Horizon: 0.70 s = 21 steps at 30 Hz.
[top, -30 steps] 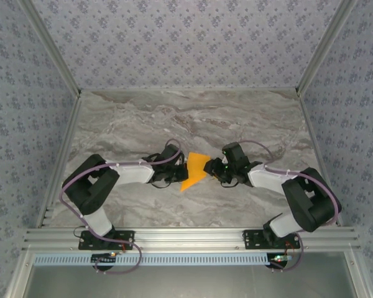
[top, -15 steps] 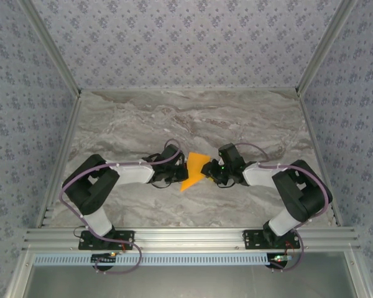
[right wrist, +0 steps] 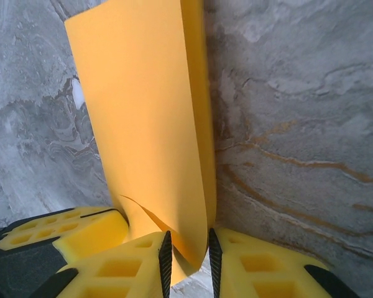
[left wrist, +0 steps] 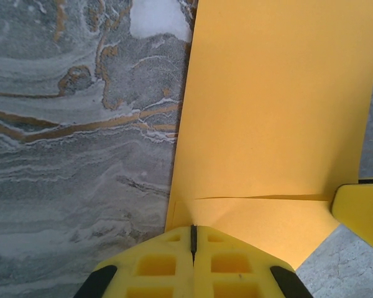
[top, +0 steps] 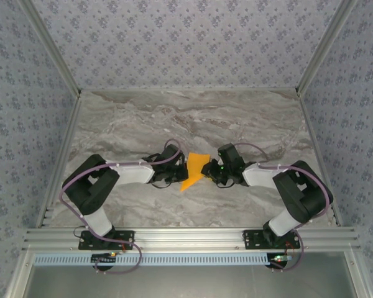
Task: Fold a paper plane with a square sheet of paper (pick it up from the middle)
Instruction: Third fold the triangle at the center of the table.
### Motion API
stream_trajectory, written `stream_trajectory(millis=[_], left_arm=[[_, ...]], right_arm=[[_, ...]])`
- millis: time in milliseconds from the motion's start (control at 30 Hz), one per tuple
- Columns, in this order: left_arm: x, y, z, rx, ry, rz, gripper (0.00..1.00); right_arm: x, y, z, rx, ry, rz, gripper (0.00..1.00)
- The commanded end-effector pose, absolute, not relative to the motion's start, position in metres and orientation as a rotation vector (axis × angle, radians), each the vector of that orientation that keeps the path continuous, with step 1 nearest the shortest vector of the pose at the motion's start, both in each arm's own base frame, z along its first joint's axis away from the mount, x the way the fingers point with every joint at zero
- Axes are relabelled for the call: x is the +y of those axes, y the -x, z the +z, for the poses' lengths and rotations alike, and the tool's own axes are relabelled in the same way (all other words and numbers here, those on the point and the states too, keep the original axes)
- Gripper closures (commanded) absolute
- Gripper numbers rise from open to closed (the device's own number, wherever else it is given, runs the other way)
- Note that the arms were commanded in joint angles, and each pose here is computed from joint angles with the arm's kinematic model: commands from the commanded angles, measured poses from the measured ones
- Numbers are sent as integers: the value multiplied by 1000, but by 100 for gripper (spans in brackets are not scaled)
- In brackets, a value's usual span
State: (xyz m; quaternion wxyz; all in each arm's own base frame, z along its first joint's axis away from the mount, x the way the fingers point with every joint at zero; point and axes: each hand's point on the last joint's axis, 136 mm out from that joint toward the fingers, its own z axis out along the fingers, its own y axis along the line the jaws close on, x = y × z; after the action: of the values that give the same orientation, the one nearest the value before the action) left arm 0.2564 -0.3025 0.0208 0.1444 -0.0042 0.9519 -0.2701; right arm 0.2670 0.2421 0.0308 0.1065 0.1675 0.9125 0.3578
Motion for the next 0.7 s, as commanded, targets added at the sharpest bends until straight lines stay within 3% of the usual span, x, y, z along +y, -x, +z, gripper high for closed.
stream_trajectory(millis=[0, 300, 667], left_arm=[[-281, -245, -4, 2829, 39, -628, 100], [-282, -246, -3, 2827, 40, -630, 100], [-282, -245, -2, 2828, 37, -632, 100]], right_arm=[[235, -266, 34, 2684, -499, 990, 71], [239, -266, 34, 2687, -486, 1013, 71], [255, -271, 37, 2662, -475, 1141, 78]])
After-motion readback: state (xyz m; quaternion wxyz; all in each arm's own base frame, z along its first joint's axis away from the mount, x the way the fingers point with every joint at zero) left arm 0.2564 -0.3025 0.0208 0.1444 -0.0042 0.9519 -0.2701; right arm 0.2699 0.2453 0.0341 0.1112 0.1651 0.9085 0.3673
